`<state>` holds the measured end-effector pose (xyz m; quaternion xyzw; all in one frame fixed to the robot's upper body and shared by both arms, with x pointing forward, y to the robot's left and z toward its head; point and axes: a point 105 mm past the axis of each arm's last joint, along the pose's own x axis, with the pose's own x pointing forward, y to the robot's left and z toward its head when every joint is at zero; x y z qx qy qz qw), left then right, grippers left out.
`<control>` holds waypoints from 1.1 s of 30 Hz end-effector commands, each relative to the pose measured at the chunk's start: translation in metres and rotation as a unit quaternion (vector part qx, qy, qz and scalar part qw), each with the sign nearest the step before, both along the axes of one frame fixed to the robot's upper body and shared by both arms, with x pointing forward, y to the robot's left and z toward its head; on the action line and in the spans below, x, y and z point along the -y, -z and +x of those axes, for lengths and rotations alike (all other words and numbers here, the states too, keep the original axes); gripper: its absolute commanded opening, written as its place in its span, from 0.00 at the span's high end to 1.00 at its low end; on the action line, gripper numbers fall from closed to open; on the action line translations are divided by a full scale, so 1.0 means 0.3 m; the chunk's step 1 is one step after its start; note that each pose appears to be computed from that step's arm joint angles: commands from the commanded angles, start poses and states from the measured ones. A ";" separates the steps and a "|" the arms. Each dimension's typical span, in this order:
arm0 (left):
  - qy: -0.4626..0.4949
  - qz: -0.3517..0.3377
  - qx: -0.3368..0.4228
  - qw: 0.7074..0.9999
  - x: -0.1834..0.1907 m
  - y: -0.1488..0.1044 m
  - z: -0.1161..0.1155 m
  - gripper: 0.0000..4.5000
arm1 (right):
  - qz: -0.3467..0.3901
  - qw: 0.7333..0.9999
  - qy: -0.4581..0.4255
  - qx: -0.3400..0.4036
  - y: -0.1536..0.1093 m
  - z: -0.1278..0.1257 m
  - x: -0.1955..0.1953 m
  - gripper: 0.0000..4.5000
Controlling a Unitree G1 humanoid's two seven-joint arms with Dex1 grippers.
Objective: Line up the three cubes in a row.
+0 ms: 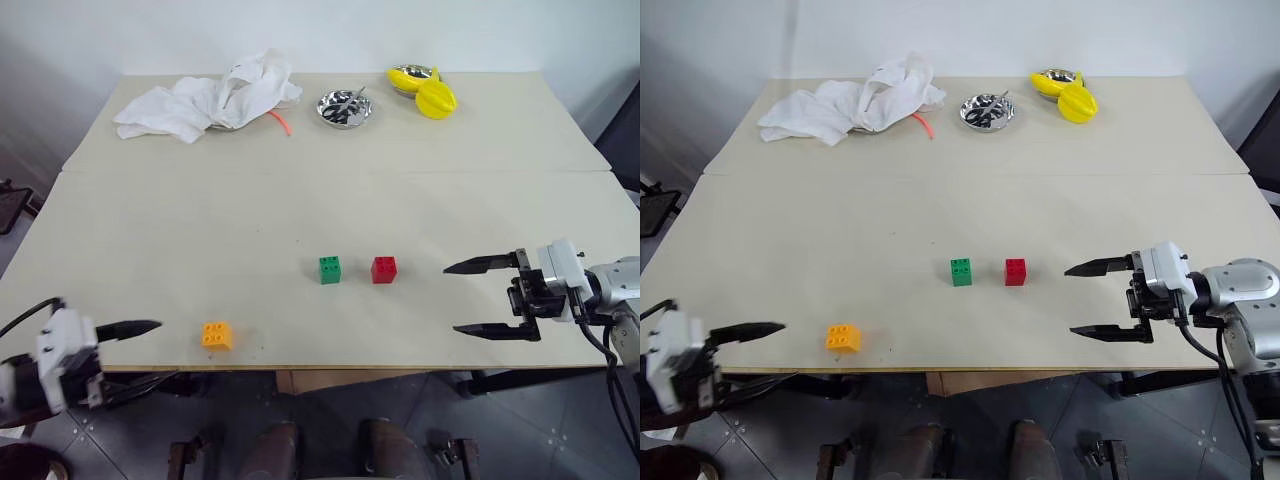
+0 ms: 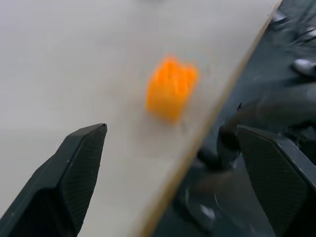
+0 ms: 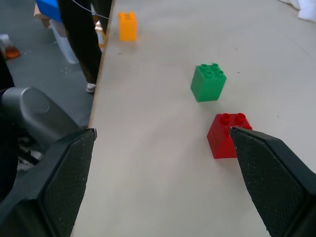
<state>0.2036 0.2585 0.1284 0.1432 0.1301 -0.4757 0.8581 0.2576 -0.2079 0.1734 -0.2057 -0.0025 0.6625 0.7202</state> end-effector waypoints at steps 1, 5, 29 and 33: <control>0.029 0.011 -0.011 0.999 0.041 0.035 0.033 0.01 | 0.015 0.999 -0.052 0.002 -0.026 -0.054 -0.024 0.00; 0.045 0.011 -0.023 0.999 0.049 0.070 0.065 0.01 | 0.048 0.997 -0.066 0.012 -0.043 -0.084 -0.063 0.00; 0.099 0.005 0.010 0.995 0.095 0.089 0.153 0.66 | 0.055 0.998 0.004 0.013 0.024 -0.102 -0.007 0.00; 0.130 -0.025 0.043 0.990 0.151 0.004 0.203 0.66 | 0.053 0.996 0.068 0.036 0.000 -0.076 0.058 0.00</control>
